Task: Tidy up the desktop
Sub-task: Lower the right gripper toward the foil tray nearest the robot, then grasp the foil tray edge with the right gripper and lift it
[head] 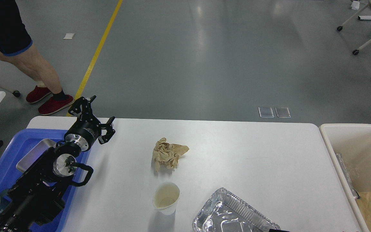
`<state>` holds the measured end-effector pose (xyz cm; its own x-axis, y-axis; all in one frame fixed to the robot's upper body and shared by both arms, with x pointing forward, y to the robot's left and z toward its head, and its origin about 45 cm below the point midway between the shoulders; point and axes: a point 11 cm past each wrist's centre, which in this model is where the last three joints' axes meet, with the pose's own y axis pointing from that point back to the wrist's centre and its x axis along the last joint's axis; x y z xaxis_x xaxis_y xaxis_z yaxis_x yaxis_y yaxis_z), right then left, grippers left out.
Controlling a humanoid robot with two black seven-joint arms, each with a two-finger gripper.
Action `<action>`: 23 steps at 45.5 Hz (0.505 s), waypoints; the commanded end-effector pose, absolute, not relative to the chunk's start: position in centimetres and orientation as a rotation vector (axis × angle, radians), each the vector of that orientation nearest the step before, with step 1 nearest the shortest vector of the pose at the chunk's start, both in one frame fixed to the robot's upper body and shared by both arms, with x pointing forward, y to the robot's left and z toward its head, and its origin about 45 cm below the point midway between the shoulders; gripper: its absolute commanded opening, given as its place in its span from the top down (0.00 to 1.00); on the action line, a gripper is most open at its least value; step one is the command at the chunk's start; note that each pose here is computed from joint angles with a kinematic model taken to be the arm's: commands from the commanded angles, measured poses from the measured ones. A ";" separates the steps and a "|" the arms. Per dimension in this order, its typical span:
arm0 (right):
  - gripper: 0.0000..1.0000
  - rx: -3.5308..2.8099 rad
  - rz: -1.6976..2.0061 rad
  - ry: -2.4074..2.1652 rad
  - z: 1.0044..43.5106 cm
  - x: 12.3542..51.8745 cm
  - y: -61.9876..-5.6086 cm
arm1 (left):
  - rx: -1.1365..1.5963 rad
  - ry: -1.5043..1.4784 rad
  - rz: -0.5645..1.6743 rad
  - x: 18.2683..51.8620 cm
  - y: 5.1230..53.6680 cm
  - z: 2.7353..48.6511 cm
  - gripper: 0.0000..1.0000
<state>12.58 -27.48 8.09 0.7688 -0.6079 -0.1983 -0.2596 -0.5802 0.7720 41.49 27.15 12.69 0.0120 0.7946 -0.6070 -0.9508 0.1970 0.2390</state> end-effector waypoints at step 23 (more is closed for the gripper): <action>0.96 2.196 -0.549 -0.640 6.0 13.4 -26.2 | -0.263 0.731 1.388 41.4 27.2 12.5 0.03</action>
<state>13.29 -26.24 6.01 0.7781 -0.6004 -0.1845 -0.2640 -0.5792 0.7713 41.37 27.20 12.50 0.0081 0.7948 -0.6068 -0.9500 0.1956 0.2435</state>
